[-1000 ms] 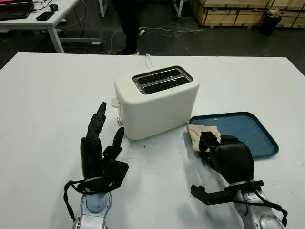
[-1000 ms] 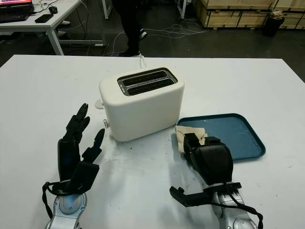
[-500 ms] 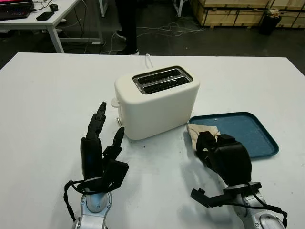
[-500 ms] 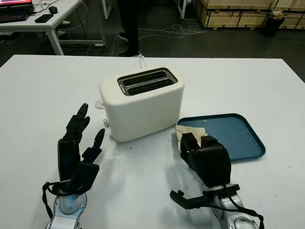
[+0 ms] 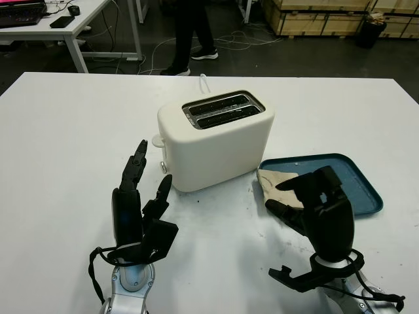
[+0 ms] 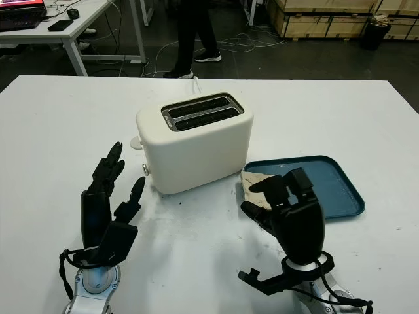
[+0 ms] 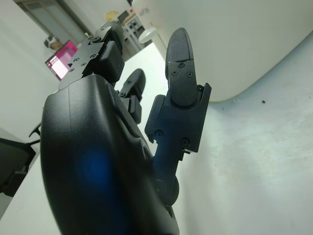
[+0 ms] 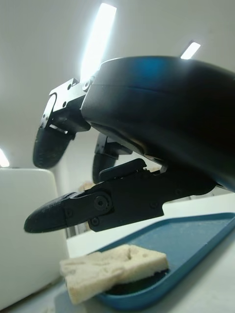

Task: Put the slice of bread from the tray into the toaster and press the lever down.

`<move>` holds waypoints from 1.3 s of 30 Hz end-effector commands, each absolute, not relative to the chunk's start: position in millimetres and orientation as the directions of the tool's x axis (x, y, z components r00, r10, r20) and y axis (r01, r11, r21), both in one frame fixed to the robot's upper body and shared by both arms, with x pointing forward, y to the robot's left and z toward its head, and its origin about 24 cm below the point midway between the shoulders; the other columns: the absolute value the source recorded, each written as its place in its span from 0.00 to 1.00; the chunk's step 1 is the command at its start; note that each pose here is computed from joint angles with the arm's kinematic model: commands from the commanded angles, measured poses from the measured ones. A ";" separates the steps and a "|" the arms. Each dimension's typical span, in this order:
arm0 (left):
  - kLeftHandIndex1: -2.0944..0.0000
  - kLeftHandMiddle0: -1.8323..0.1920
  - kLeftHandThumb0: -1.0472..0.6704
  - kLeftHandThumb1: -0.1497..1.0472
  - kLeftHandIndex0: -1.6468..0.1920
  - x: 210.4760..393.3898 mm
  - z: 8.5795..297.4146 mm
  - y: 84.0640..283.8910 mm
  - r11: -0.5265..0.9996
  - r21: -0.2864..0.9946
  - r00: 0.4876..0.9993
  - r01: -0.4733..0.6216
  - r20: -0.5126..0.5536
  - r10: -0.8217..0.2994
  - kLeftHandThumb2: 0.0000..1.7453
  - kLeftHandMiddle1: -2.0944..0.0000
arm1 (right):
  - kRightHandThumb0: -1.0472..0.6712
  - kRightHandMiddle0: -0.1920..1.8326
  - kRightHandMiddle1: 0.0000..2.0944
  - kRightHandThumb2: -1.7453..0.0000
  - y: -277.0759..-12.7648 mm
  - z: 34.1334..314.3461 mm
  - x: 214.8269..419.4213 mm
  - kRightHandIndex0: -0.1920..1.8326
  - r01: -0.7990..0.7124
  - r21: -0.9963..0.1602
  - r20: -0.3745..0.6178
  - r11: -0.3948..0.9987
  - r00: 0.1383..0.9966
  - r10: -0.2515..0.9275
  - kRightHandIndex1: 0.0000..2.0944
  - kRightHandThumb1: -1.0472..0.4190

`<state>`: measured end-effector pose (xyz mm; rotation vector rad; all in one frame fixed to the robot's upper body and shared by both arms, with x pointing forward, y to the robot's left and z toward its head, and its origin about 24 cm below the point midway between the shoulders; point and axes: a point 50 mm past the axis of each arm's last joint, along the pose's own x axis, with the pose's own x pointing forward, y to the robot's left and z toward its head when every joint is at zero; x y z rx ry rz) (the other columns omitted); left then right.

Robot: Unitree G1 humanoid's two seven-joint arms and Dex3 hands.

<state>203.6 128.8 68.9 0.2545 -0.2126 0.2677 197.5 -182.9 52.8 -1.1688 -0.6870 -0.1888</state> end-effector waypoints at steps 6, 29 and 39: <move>1.00 0.78 0.33 0.89 0.71 203.2 70.2 123.0 0.940 0.185 0.940 -0.287 0.243 0.239 0.20 0.80 | 0.08 0.11 0.00 0.99 -187.7 52.8 200.1 0.11 0.205 -0.937 0.270 0.281 0.939 0.213 0.01 0.10; 1.00 0.79 0.33 0.89 0.72 204.2 73.6 114.7 0.949 0.162 0.943 -0.270 0.246 0.226 0.20 0.80 | 0.11 0.10 0.00 0.92 -177.4 32.1 217.6 0.09 0.133 -0.974 0.156 0.182 0.981 0.119 0.00 0.09; 1.00 0.79 0.31 0.89 0.72 205.8 75.2 110.0 0.952 0.164 0.944 -0.257 0.256 0.210 0.20 0.80 | 0.14 0.12 0.01 0.95 -166.1 42.4 224.9 0.10 0.108 -0.992 0.115 0.070 0.987 0.116 0.00 0.09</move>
